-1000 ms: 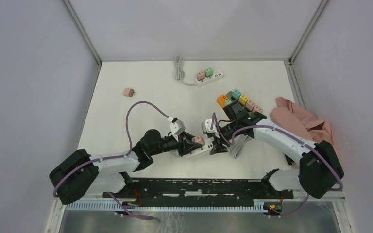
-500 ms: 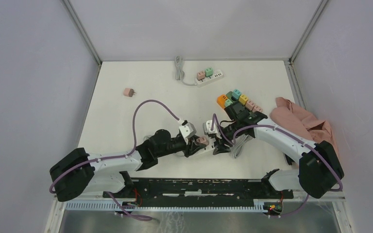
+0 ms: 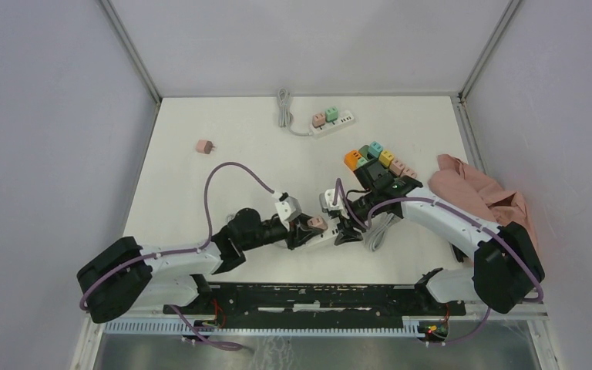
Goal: Pull the plug off the socket
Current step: Remove the plug from the socket.
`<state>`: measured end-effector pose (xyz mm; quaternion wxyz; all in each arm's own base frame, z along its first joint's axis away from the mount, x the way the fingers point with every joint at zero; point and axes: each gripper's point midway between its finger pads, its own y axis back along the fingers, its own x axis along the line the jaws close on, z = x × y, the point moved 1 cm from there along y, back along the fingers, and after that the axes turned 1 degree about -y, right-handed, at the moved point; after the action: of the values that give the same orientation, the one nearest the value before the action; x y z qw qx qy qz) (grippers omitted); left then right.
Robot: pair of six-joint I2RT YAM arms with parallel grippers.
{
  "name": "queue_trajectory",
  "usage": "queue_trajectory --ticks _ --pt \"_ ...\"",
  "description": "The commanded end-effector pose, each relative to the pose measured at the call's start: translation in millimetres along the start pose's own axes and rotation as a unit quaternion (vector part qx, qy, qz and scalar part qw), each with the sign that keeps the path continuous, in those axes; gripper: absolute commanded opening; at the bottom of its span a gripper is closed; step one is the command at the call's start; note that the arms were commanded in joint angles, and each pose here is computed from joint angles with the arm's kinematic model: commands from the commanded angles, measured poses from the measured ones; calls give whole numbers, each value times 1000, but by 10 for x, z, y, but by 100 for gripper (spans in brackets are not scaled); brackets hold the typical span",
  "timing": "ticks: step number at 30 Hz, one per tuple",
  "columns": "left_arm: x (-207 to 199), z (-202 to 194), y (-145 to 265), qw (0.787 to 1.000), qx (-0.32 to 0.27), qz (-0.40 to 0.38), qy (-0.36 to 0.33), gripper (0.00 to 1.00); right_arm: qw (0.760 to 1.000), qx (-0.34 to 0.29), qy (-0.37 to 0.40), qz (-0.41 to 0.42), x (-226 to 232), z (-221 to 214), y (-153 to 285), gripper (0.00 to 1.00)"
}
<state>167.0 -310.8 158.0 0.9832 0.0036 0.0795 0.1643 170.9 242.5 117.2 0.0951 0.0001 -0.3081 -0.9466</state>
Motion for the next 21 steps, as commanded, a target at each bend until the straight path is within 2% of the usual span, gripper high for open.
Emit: queue_trajectory --ticks 1,3,5,8,11,13,16,19,21 --pt "15 333 -215 992 -12 49 -118 3 999 31 -1 -6 -5 -123 42 0" --pt "26 326 -250 993 -9 55 -107 3 999 34 -3 -5 -6 -136 34 0" --pt "50 429 -239 993 -39 69 -84 3 999 36 -3 -6 -14 -145 37 0" --pt "150 594 -160 993 -93 69 1 3 999 38 -4 -7 -15 -155 36 0" --pt "316 759 -15 982 -153 57 100 3 999 39 -4 -7 -19 -156 36 0" --pt "306 840 49 973 -185 37 132 3 999 39 -4 -7 -18 -157 37 0" --pt "213 831 -48 981 -165 9 97 3 999 39 -4 -7 -20 -151 39 0" --pt "191 647 -202 994 -99 46 -1 3 999 42 -5 -8 -26 -163 40 0" --pt "180 496 -257 994 -40 71 -67 3 999 43 -5 -9 -27 -171 43 0"
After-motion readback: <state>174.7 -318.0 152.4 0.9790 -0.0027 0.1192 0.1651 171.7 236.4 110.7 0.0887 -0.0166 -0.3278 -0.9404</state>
